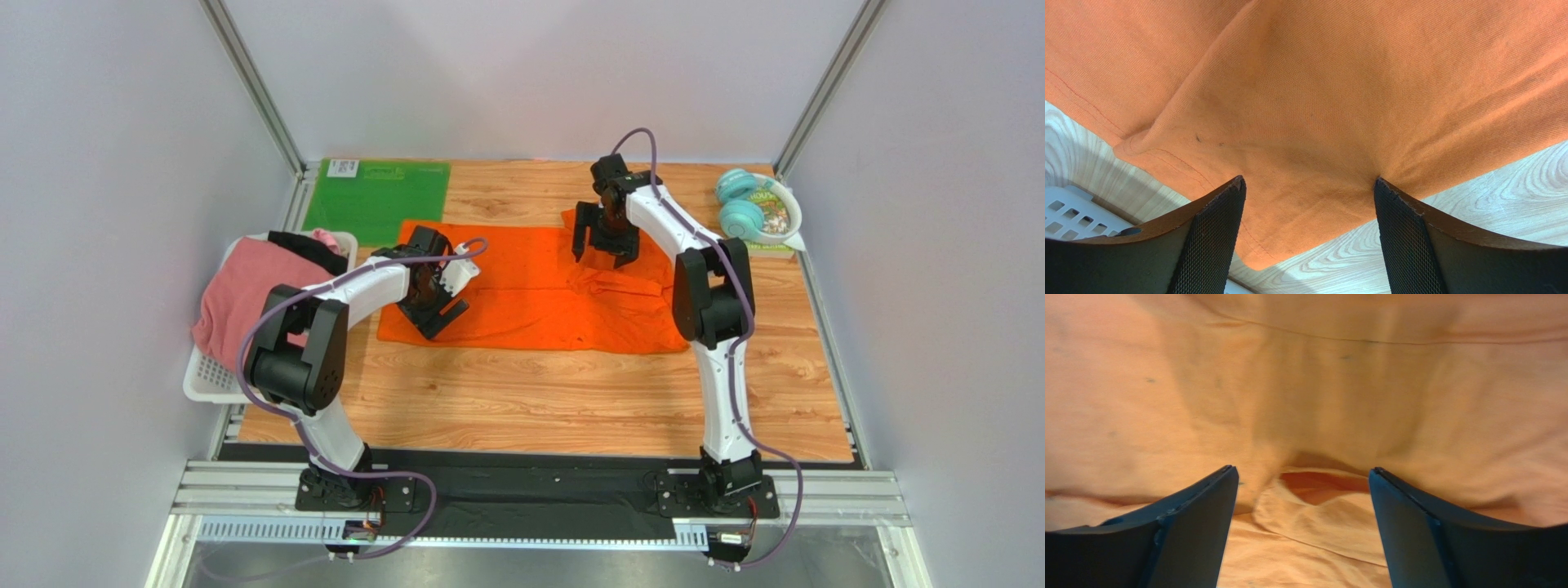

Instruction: Fold and stack the t-shirts

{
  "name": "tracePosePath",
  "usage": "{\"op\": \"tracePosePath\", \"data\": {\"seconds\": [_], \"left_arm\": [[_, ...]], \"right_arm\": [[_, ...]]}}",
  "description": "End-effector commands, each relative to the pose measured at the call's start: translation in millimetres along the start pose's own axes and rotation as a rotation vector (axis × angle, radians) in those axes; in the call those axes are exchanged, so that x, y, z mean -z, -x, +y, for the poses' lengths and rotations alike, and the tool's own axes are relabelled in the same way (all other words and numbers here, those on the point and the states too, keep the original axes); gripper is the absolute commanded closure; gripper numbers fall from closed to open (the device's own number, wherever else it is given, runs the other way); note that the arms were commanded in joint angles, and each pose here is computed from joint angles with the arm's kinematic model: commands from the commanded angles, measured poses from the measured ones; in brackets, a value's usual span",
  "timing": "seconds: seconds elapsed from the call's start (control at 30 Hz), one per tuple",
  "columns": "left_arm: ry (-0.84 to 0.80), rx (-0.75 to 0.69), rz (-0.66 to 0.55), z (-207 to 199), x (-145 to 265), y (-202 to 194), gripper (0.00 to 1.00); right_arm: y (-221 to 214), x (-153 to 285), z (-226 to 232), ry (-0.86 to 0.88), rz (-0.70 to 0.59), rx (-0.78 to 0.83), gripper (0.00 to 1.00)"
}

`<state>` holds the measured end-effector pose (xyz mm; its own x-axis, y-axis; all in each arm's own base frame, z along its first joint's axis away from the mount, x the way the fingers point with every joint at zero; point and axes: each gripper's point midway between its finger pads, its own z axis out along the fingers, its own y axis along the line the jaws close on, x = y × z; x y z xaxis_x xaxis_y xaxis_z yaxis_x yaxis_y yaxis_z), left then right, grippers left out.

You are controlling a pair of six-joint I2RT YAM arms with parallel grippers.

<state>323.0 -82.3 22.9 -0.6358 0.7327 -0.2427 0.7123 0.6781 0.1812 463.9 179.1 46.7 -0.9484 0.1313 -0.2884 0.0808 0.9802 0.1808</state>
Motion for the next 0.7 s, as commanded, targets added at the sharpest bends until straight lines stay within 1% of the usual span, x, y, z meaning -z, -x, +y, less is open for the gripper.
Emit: {"op": "tracePosePath", "data": {"seconds": [0.0, 0.03, 0.07, 0.1, 0.13, 0.17, 0.2, 0.23, 0.27, 0.4, 0.57, 0.67], "left_arm": [[-0.007, -0.020, 0.004, -2.4, 5.4, -4.3, 0.18], [-0.008, -0.018, 0.008, -2.5, 5.1, -5.0, 0.18], [-0.007, -0.017, 0.006, -2.5, 4.8, -4.9, 0.18], [-0.008, -0.018, 0.009, -2.9, 3.7, -5.6, 0.18], [-0.008, -0.017, 0.006, -3.0, 3.7, -5.1, 0.18], [-0.011, -0.017, 0.007, -4.0, 2.9, -6.3, 0.18], [-0.012, -0.015, 0.010, -4.4, 2.1, -6.8, 0.18], [-0.011, -0.017, 0.011, -4.1, 2.1, -6.9, 0.18], [-0.010, -0.015, 0.010, -4.1, 2.2, -6.9, 0.18], [-0.015, -0.016, 0.011, -4.9, 2.3, -7.3, 0.18], [-0.012, -0.014, 0.003, -4.1, 5.6, -5.5, 0.18], [-0.013, -0.011, 0.003, -4.1, 6.0, -4.6, 0.18]], "right_arm": [[14.5, 49.2, -32.4, -0.142, -0.124, -0.046, 0.15], [20.2, 74.8, -30.9, -0.125, -0.181, -0.055, 0.16], [18.3, 83.1, -33.2, -0.129, -0.198, -0.060, 0.18], [6.4, 85.2, -43.7, -0.161, -0.191, -0.073, 0.22], [9.6, 107.2, -42.7, -0.139, -0.246, -0.099, 0.26], [5.0, 113.0, -46.7, -0.137, -0.258, -0.116, 0.35], [2.1, 115.9, -55.2, -0.143, -0.265, -0.141, 0.39], [-9.3, 108.1, -64.4, -0.145, -0.242, -0.170, 0.40], [-11.0, 114.1, -67.8, -0.133, -0.251, -0.185, 0.41], [-17.9, 96.8, -98.7, -0.154, -0.195, -0.243, 0.44], [-18.5, 80.2, -108.3, -0.176, -0.162, -0.233, 0.52], [-21.9, 66.2, -111.9, -0.177, -0.128, -0.240, 0.54]]}}
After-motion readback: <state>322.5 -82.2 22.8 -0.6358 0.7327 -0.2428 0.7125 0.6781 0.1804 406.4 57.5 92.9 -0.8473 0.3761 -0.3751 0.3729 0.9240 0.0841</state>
